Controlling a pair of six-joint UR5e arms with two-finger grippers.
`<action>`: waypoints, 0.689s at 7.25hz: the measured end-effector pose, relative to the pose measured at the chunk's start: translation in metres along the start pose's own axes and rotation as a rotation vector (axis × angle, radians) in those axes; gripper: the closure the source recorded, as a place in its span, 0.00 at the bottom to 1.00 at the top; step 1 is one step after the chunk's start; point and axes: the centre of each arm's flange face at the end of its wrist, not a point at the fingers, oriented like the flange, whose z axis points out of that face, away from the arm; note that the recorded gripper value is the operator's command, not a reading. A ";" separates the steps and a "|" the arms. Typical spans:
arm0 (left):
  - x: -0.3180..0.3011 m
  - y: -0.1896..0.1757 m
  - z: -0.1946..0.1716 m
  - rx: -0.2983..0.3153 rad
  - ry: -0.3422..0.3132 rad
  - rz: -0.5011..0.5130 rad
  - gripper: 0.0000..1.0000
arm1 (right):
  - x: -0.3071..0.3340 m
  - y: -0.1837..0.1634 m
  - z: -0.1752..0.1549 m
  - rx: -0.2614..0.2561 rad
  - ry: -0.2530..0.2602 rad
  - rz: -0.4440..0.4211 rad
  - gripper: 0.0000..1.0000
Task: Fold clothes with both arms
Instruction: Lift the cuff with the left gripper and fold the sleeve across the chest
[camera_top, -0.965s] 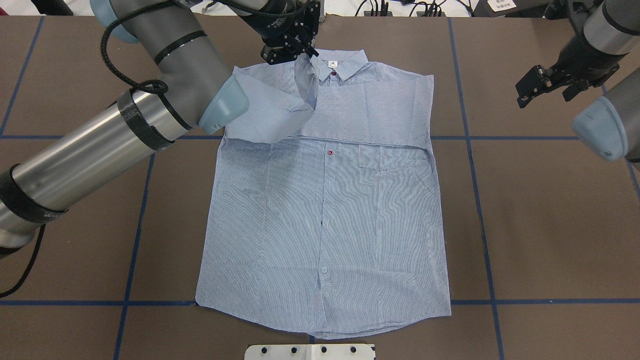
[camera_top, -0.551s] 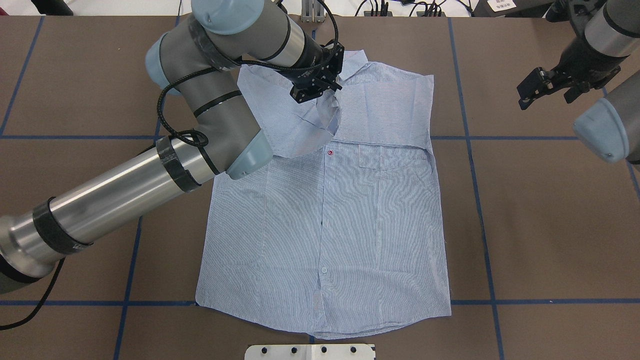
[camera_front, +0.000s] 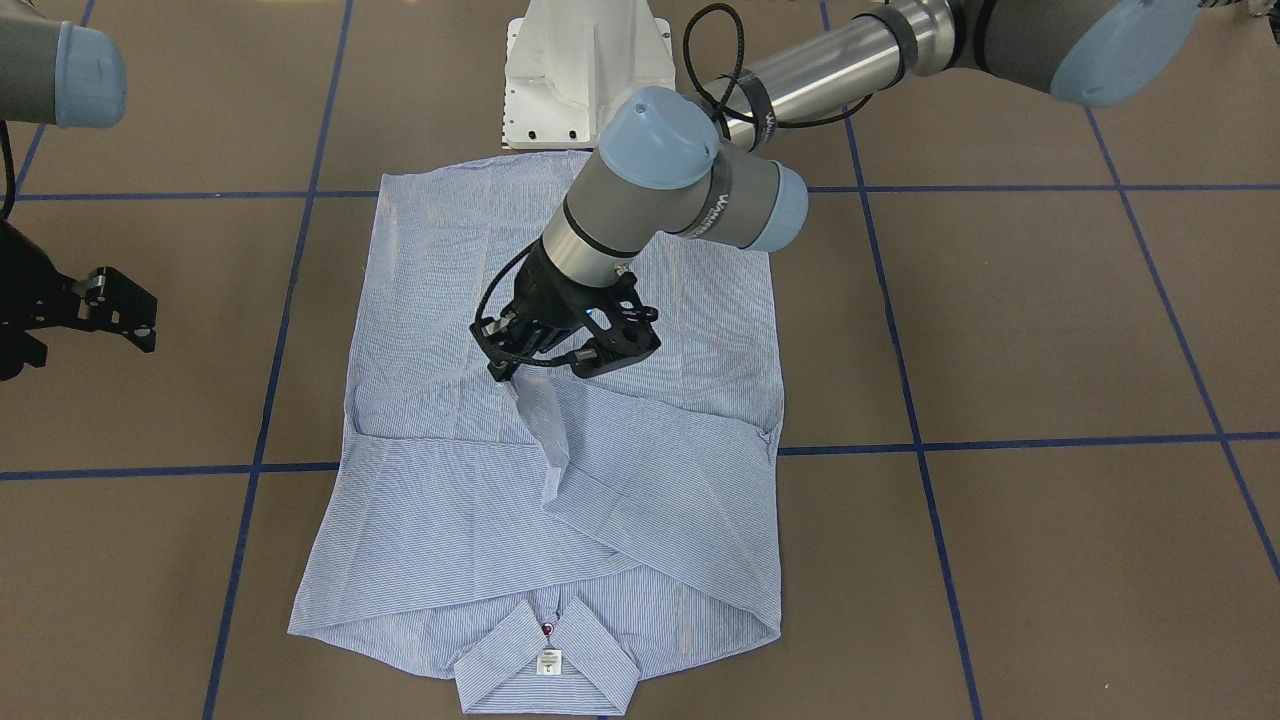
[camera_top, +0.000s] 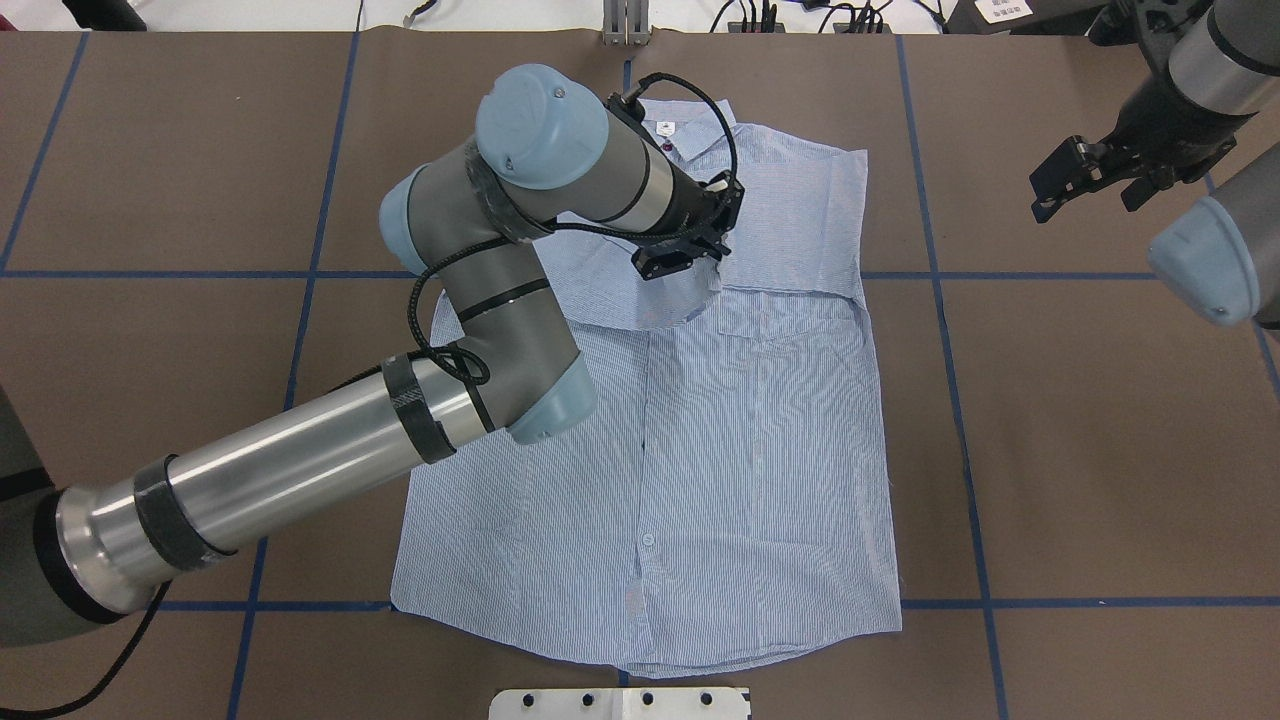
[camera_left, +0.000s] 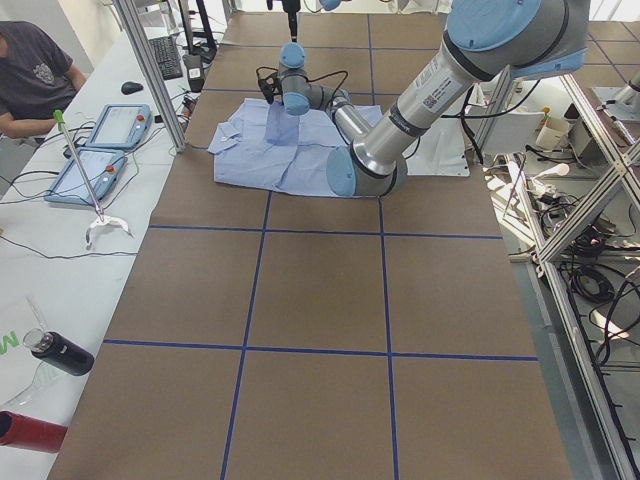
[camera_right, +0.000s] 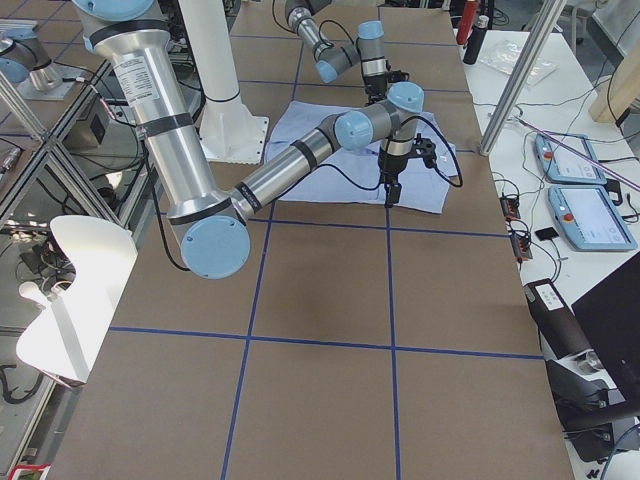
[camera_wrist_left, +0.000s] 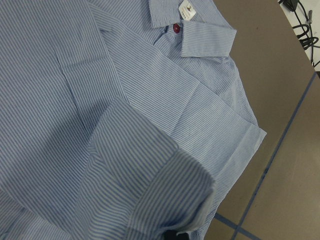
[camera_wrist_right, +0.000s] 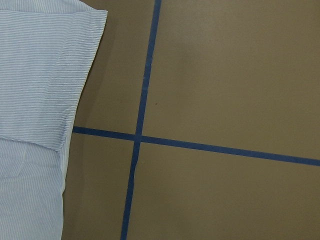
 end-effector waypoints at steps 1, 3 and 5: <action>0.002 0.035 0.010 -0.027 0.045 0.066 0.00 | -0.002 0.001 0.000 -0.009 -0.018 0.000 0.00; -0.004 0.080 0.020 -0.019 0.137 0.154 0.00 | -0.004 0.000 0.001 -0.015 -0.026 0.001 0.00; -0.025 0.082 0.014 0.000 0.119 0.170 0.00 | -0.006 0.005 -0.004 -0.008 -0.035 -0.001 0.00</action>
